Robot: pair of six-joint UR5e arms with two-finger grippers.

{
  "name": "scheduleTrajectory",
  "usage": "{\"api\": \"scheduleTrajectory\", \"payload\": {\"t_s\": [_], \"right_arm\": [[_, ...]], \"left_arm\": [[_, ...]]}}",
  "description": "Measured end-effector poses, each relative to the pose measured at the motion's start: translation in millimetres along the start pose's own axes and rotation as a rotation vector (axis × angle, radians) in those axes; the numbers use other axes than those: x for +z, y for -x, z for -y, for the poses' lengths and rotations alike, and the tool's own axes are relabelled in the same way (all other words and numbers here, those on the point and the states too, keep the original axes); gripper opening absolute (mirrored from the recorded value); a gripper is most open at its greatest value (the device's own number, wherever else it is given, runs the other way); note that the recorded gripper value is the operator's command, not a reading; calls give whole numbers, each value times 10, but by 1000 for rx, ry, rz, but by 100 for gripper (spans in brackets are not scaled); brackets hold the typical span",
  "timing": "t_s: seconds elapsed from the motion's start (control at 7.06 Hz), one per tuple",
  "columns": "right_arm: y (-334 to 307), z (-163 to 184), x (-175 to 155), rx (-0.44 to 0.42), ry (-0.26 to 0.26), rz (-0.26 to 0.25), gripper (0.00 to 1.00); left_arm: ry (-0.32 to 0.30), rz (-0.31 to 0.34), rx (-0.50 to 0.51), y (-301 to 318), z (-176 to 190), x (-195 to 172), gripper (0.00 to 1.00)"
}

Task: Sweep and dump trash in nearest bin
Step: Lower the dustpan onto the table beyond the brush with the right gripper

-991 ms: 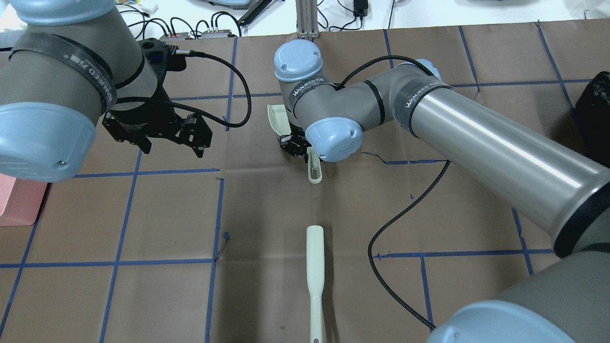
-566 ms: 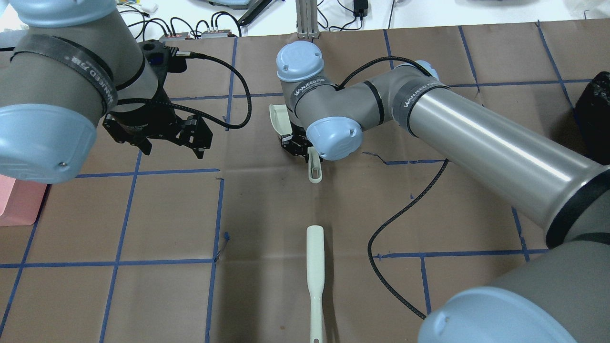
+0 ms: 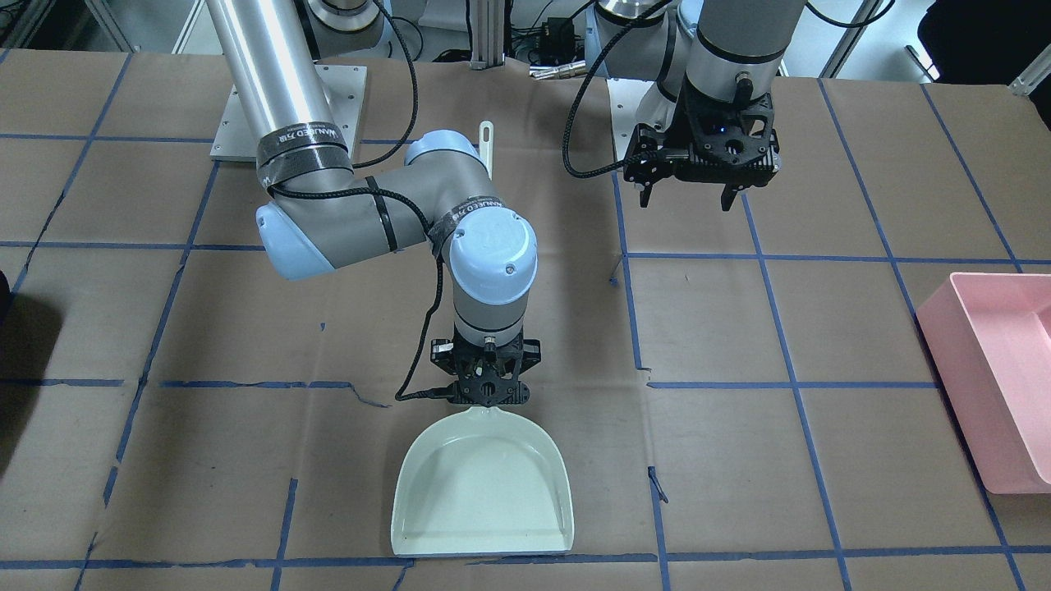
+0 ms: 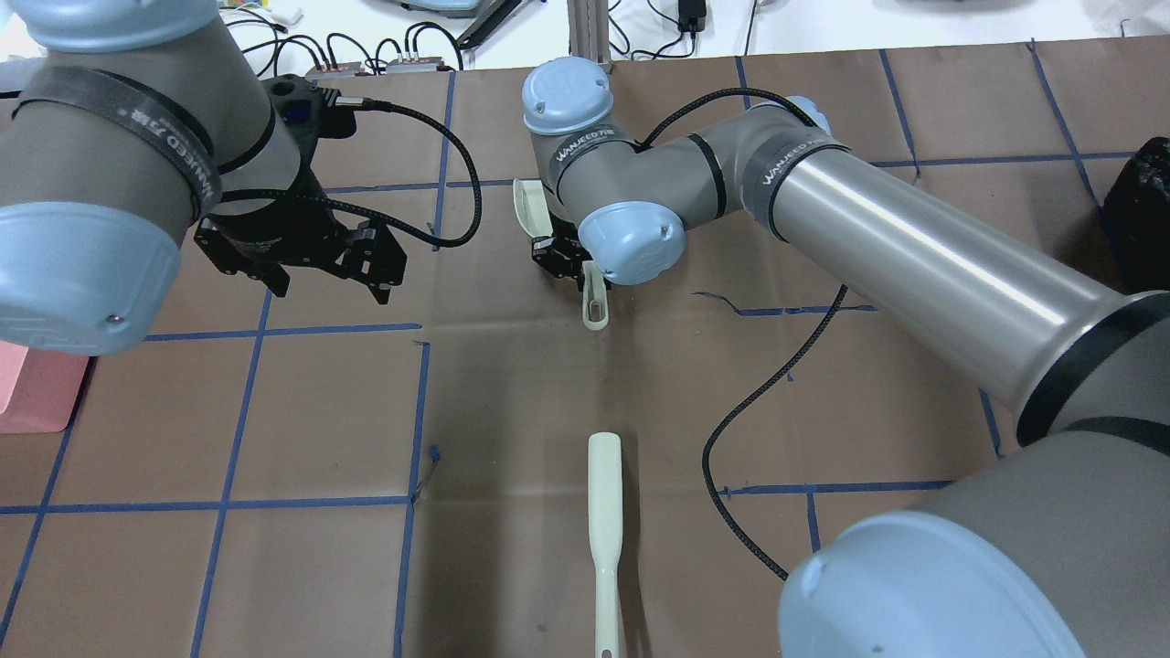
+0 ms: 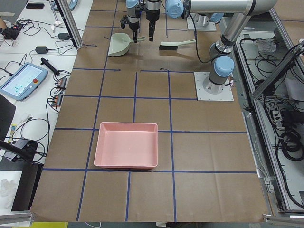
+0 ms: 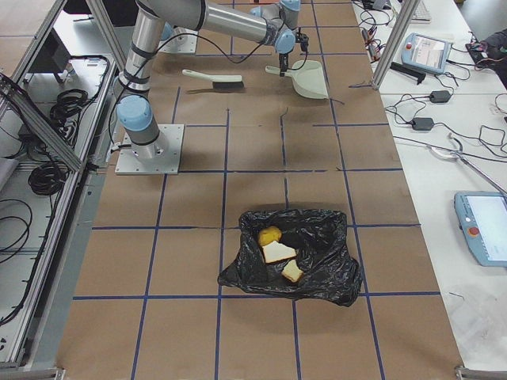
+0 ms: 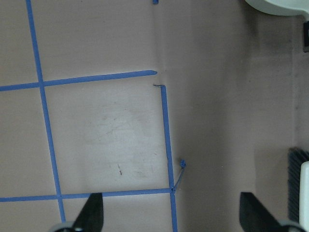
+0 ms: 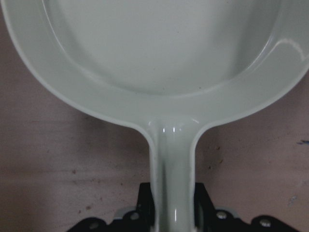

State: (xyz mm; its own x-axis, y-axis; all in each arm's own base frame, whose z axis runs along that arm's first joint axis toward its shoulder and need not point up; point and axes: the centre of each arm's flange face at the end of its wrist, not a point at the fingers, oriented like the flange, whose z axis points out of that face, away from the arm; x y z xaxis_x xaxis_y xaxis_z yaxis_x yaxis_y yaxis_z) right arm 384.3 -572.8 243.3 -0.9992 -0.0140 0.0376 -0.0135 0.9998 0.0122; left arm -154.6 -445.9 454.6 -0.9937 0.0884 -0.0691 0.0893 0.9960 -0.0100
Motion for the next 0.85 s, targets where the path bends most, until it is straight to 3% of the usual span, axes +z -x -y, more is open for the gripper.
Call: {"api": "scheduleTrajectory", "payload": {"t_s": [0.14,0.28,0.85], "right_arm": [[-2,9,4,1,0,-2,84],[-6,14,7,1,-2,-6,100],[-87,27,-163,11,-20,2,100]], "left_arm": [[1,-1,0,-1,0,3,99],[1,-1,0,-2,0,3,99],[-7,-1,-1,1,-22,-33,99]]}}
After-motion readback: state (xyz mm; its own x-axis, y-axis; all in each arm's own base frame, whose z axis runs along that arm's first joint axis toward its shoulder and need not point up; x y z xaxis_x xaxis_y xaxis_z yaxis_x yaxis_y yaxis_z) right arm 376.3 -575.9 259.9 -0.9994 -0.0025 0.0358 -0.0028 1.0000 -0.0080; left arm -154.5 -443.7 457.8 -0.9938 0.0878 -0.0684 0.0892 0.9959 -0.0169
